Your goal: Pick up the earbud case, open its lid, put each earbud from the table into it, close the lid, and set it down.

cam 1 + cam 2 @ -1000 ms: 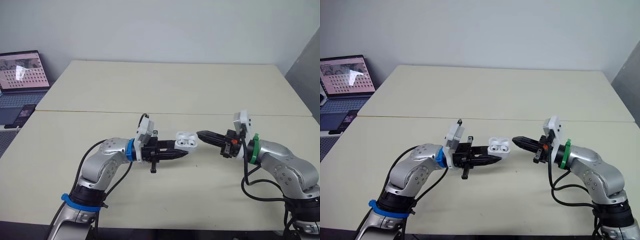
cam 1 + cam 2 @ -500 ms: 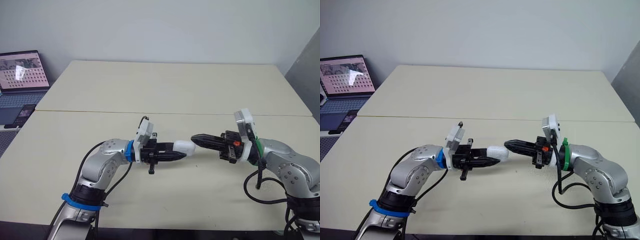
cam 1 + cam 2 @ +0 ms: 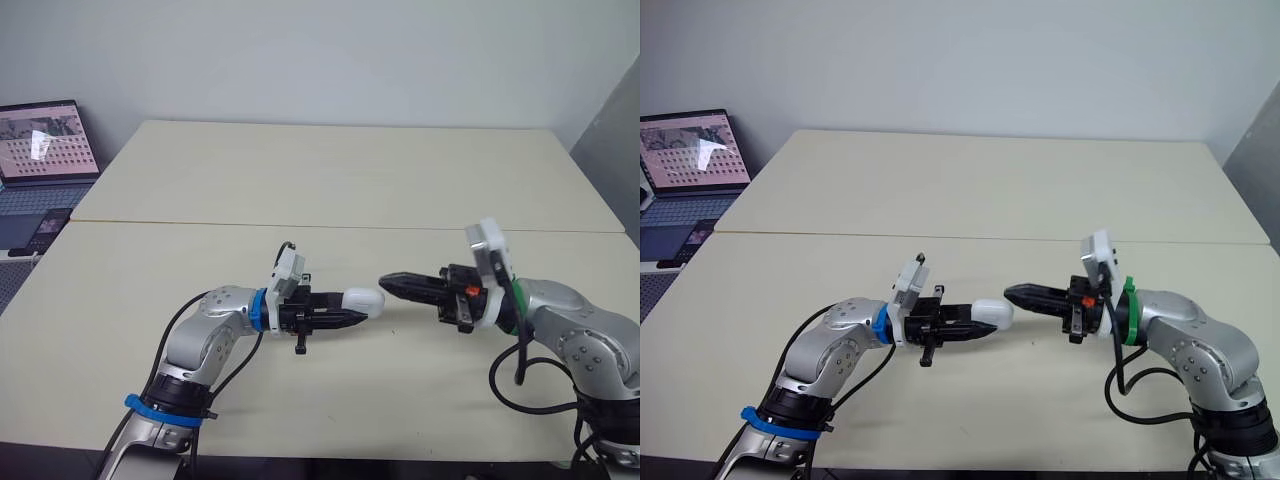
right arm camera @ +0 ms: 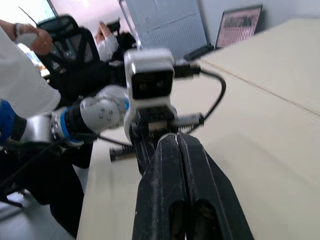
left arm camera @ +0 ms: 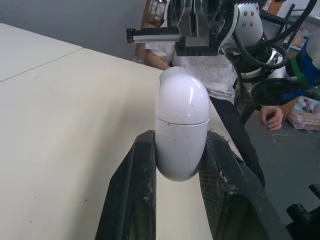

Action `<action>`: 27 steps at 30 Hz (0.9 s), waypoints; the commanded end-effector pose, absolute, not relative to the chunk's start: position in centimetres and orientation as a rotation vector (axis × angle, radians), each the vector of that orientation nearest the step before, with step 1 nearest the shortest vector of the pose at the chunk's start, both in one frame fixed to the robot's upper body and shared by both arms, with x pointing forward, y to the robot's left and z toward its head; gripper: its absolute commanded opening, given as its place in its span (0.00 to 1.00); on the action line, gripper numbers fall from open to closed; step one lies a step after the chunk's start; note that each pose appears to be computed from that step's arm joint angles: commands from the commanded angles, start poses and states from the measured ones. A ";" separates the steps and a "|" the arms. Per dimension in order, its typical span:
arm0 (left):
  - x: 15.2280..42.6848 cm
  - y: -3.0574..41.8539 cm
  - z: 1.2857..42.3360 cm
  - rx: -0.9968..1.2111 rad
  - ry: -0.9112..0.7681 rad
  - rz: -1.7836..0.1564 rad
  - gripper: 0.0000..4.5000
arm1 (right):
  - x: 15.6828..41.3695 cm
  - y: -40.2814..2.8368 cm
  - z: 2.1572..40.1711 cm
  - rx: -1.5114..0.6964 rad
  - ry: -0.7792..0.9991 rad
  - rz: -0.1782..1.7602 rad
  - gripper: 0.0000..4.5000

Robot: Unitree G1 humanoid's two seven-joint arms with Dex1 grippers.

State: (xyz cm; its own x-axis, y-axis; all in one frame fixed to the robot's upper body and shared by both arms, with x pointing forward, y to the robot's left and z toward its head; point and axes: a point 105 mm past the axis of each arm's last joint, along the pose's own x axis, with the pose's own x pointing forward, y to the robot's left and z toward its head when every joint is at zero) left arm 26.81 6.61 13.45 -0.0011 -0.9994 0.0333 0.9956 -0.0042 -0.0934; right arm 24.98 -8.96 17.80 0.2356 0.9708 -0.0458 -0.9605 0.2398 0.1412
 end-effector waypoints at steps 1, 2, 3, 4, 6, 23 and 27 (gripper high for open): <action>26.6 6.3 14.1 -0.081 0.008 -1.588 0.18 | 24.6 -8.9 17.7 0.021 0.122 1.331 0.00; 26.7 6.2 14.1 -0.078 0.009 -1.580 0.18 | 24.6 -8.9 17.7 0.020 0.120 1.328 0.00; 26.7 6.2 14.1 -0.077 0.010 -1.573 0.18 | 24.7 -9.0 17.7 0.020 0.116 1.322 0.00; 26.8 6.1 14.1 -0.077 0.013 -1.564 0.18 | 24.7 -9.1 17.7 0.023 0.109 1.312 0.00; 27.2 5.8 14.0 -0.065 0.031 -1.523 0.18 | 25.0 -9.4 18.0 0.033 0.083 1.284 0.00; 30.5 3.7 12.2 -0.029 0.362 -1.212 0.39 | 26.4 -17.6 12.7 -0.222 0.082 0.811 0.00; 30.5 3.8 11.7 -0.005 0.395 -1.207 0.66 | 25.5 -18.0 12.0 -0.236 0.088 0.802 0.00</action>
State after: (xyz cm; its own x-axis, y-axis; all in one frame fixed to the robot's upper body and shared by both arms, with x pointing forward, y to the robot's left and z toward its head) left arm 30.61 4.07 10.80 0.3026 -0.9013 -0.3100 0.8927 0.3820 -0.2391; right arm 25.74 -17.97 11.09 0.6907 0.6958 -0.1968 -0.7218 0.6796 -0.1306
